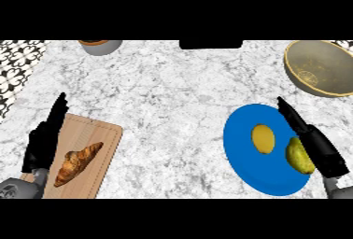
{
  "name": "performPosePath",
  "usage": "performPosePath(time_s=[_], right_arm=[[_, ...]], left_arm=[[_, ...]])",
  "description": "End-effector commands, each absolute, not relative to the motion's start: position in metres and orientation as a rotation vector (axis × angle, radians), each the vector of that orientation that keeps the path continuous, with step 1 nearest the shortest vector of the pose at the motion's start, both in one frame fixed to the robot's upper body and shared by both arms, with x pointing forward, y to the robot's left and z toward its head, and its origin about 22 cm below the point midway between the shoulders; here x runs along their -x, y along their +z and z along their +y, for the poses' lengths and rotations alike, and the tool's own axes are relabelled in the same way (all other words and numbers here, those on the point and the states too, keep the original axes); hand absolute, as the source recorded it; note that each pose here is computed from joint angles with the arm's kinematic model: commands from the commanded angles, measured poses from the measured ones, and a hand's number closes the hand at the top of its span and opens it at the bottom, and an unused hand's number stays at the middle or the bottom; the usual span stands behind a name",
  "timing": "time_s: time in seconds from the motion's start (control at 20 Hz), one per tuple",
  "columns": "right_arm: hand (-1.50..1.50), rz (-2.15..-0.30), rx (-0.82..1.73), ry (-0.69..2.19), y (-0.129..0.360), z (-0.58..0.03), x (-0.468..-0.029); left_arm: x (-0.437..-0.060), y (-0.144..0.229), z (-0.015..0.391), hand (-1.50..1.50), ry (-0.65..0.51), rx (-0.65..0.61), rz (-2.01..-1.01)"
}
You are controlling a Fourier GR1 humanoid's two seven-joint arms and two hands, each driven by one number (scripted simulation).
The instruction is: Pick the lemon from the plate and place it in the bowl
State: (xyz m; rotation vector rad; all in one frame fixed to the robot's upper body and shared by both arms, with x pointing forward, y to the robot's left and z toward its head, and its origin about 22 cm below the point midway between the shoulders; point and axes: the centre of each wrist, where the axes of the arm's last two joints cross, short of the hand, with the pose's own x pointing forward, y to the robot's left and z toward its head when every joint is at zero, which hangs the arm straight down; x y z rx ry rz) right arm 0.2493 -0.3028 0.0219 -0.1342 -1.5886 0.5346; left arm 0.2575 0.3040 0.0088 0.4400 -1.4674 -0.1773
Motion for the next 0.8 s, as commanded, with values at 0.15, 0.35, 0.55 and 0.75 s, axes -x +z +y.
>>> performPosePath(time_s=[0.15,0.35,0.55,0.75], right_arm=[[1.50,-1.691,0.410,0.059,0.030,-0.293,-0.249],[1.50,-1.445,0.886,0.070,0.009,-0.349,-0.228],[-1.50,-1.560,0.754,-0.217,0.004,-0.268,-0.236],[-1.50,-1.465,0.924,0.108,0.008,-0.283,-0.250]], left_arm=[[-0.265,0.029,0.261,0.00,-0.281,-0.161,-1.588],[-0.257,0.025,0.221,0.00,-0.307,0.056,-1.593],[-0.260,0.030,0.215,0.00,-0.361,0.123,-1.579],[-0.264,0.024,0.193,0.00,-0.374,0.151,-1.599]])
